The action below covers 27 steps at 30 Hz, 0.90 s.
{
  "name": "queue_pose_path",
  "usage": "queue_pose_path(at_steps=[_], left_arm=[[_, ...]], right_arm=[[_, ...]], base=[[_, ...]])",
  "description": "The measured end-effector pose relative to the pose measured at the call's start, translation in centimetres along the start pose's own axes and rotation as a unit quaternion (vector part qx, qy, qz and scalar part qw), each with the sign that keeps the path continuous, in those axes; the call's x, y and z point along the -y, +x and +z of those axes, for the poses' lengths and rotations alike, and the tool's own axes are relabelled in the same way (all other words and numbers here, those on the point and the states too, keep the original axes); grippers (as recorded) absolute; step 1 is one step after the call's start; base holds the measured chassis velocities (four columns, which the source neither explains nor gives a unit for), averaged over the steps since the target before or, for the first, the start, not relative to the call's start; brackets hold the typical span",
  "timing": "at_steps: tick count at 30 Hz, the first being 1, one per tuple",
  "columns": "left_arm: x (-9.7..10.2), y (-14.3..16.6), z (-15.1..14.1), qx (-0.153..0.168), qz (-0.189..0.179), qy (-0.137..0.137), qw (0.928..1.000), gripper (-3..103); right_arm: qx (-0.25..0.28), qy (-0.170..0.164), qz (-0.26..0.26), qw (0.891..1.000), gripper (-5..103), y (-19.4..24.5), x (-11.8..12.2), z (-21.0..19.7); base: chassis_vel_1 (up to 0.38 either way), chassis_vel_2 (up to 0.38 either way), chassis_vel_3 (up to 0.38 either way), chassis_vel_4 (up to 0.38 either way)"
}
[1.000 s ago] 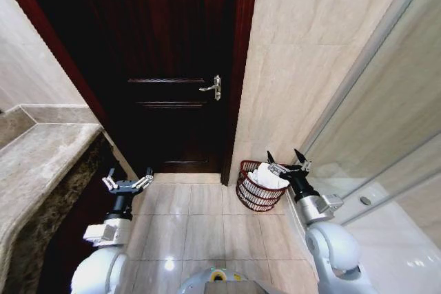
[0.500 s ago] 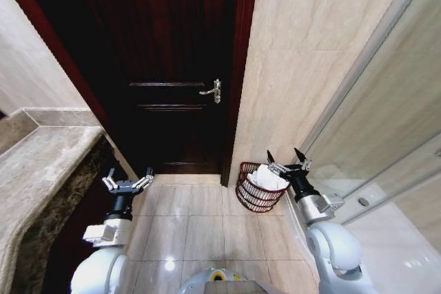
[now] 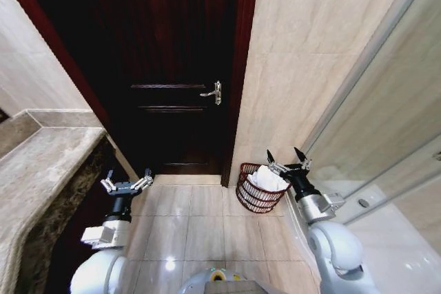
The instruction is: Discard the used towel into the hamper.
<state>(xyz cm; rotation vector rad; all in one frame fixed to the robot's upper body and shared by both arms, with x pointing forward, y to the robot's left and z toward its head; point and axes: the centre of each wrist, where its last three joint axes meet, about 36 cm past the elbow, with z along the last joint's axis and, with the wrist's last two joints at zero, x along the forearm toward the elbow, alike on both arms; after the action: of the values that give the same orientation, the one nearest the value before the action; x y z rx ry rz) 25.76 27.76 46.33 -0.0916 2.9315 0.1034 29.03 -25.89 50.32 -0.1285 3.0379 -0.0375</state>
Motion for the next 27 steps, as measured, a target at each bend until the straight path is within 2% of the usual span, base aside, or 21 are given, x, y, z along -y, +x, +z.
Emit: queue_pose_path(at_steps=[5,27], left_arm=[[-0.06,-0.03,0.56,0.005,0.001,-0.009,0.9999,100],[-0.10,-0.15,0.36,0.005,0.007,-0.010,0.9999,100]], right_arm=[[0.001,0.000,0.000,1.000,100,-0.03,-0.02,-0.10],[0.001,0.000,0.002,1.000,100,-0.04,-0.02,-0.10]], base=[[0.041,0.039,0.032,0.030],[0.000,0.000,0.000,0.000]])
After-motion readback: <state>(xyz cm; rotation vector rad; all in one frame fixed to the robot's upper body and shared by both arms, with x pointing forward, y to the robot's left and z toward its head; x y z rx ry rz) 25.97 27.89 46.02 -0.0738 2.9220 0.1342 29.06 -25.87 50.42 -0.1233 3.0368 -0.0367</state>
